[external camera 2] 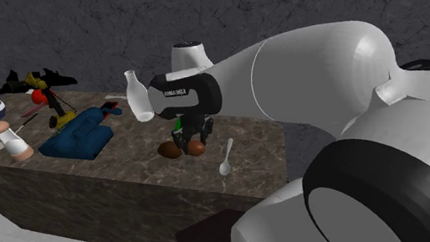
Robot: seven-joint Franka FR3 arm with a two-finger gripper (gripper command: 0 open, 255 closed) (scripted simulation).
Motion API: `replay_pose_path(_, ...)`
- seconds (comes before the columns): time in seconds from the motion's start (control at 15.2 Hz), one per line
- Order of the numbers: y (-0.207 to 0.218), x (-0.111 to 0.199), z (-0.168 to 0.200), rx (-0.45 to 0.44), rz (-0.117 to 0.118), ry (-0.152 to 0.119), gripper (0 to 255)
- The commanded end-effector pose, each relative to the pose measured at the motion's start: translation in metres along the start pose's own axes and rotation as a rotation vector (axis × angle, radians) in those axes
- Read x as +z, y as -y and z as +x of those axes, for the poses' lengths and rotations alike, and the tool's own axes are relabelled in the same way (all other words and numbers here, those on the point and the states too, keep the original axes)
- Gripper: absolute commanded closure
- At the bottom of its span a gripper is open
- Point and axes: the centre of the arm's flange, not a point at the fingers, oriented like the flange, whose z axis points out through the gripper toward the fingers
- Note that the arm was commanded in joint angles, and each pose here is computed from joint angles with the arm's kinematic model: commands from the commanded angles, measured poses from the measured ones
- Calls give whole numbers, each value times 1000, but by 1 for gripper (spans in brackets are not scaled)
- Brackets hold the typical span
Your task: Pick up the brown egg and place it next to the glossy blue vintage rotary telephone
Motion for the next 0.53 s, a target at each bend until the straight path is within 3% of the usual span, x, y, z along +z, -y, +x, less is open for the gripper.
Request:
replay_pose_path(0.0, 2, -12, 0, 0, 0, 0, 255)
replay_pose_path(0.46, 5, -48, 1, 0, 0, 0, 255)
